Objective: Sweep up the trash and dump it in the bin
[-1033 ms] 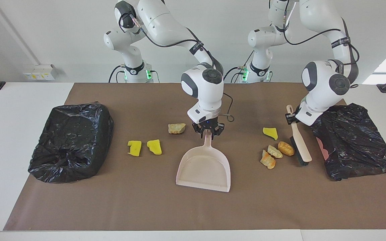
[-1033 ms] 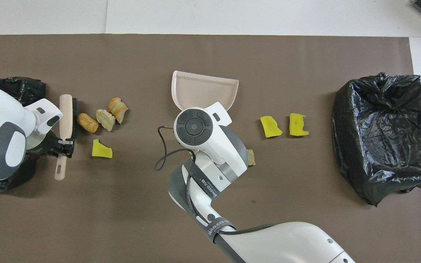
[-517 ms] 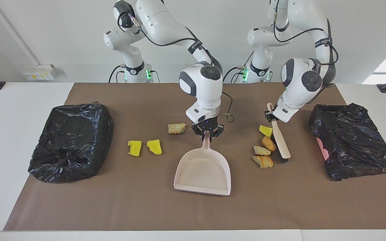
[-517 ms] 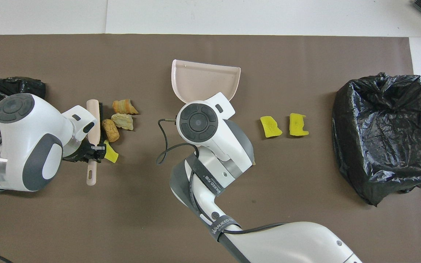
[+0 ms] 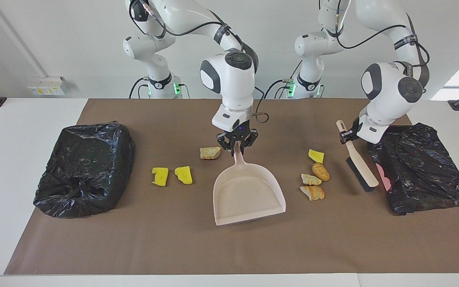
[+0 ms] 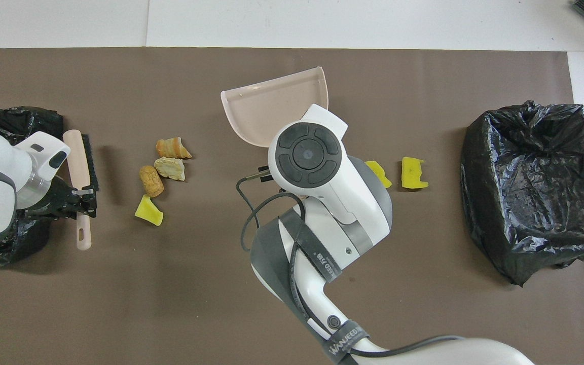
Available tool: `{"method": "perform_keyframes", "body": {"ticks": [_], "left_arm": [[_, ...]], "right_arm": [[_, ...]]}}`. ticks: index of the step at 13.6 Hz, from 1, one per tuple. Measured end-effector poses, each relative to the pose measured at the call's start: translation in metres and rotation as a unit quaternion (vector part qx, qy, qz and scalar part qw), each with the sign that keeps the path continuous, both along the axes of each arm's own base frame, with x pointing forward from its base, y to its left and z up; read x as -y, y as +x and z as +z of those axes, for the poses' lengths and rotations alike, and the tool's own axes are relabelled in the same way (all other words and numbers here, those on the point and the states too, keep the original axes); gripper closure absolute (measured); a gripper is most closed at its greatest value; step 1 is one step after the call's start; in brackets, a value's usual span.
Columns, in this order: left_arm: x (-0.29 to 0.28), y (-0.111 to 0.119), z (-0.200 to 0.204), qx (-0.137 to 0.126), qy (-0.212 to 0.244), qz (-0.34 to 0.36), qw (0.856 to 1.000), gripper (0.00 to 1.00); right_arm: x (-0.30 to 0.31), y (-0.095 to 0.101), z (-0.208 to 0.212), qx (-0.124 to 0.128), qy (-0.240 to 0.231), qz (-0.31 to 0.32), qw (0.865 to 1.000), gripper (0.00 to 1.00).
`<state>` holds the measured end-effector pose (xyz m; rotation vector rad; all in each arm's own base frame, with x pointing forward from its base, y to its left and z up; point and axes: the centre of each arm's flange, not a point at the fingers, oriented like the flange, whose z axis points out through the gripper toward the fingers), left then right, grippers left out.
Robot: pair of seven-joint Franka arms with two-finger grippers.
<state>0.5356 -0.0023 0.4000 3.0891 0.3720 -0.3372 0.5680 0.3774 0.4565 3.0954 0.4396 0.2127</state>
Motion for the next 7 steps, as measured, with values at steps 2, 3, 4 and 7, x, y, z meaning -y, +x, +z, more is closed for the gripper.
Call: {"method": "perform_keyframes", "body": {"ticks": [2, 3, 4, 7], "left_arm": [[-0.002, -0.003, -0.005, -0.006, 0.000, 0.002, 1.000, 0.74], [-0.001, -0.004, -0.007, -0.008, -0.001, -0.002, 1.000, 0.74], [0.001, -0.005, -0.008, -0.009, -0.004, -0.016, 1.000, 0.74], [0.007, -0.012, -0.016, -0.002, -0.011, -0.061, 0.998, 0.74]], "right_arm": [[0.002, -0.009, -0.003, -0.036, -0.010, 0.092, 0.995, 0.69], [0.005, -0.012, -0.008, -0.052, -0.019, 0.140, 0.989, 0.69], [0.013, -0.015, -0.016, -0.068, -0.027, 0.196, 0.978, 0.69], [0.042, -0.020, -0.040, -0.099, -0.039, 0.339, 0.935, 0.69]]}}
